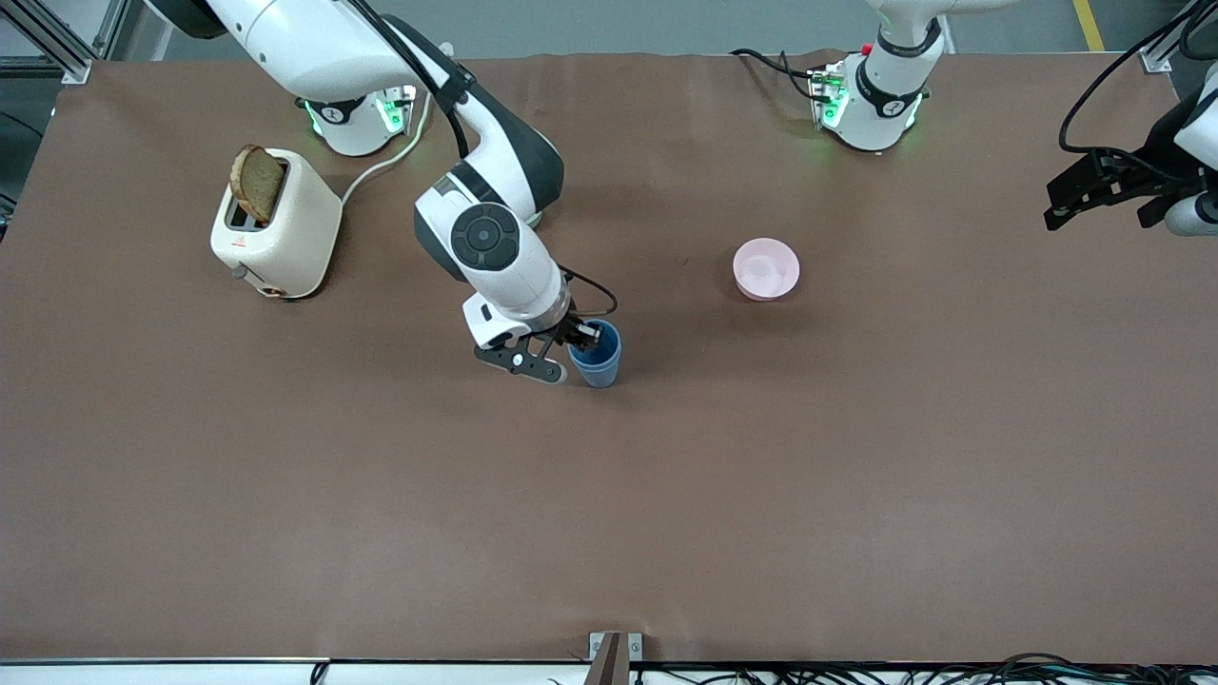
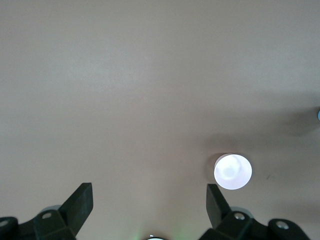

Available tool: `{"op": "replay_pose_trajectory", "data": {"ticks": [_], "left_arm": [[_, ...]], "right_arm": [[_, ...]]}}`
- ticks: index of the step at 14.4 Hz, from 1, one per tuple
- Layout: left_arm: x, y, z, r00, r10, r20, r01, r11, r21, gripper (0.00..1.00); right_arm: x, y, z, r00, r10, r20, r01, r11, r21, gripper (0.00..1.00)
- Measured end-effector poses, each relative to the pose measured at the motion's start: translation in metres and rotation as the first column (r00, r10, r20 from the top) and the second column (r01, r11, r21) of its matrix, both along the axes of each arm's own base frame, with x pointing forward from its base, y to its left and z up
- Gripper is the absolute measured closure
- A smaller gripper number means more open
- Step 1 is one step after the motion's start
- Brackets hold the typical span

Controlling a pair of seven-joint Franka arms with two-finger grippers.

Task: Stack blue cups with both arms

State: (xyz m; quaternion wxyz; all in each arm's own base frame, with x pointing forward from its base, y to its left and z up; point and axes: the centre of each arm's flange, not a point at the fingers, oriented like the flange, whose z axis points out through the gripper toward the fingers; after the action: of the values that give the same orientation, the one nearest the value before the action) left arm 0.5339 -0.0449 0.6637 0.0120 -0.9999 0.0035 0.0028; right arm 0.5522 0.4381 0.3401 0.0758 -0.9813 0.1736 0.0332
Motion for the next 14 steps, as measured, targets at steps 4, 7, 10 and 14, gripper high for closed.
{"op": "replay_pose_trajectory", "data": {"ticks": [4,7,10,14], "left_arm": [[0.001,0.001,0.0,1.0,0.002,0.005,-0.002,1.0,0.0,0.0],[0.001,0.003,0.0,1.0,0.005,0.006,-0.005,1.0,-0.001,0.0],[0.001,0.003,0.0,1.0,0.006,0.005,-0.006,1.0,-0.001,0.0],[0.001,0.003,-0.001,1.0,0.006,0.005,-0.006,1.0,0.0,0.0]], "right_arm": [[0.005,-0.004,0.015,1.0,0.0,0.017,0.001,1.0,-0.01,0.11],[0.028,-0.06,0.088,0.994,-0.025,0.106,0.036,0.994,-0.102,0.0],[0.049,-0.184,0.188,0.987,-0.017,0.161,0.05,0.978,-0.203,0.0],[0.045,-0.337,0.254,0.993,0.047,0.113,-0.011,0.952,-0.305,0.0]]}}
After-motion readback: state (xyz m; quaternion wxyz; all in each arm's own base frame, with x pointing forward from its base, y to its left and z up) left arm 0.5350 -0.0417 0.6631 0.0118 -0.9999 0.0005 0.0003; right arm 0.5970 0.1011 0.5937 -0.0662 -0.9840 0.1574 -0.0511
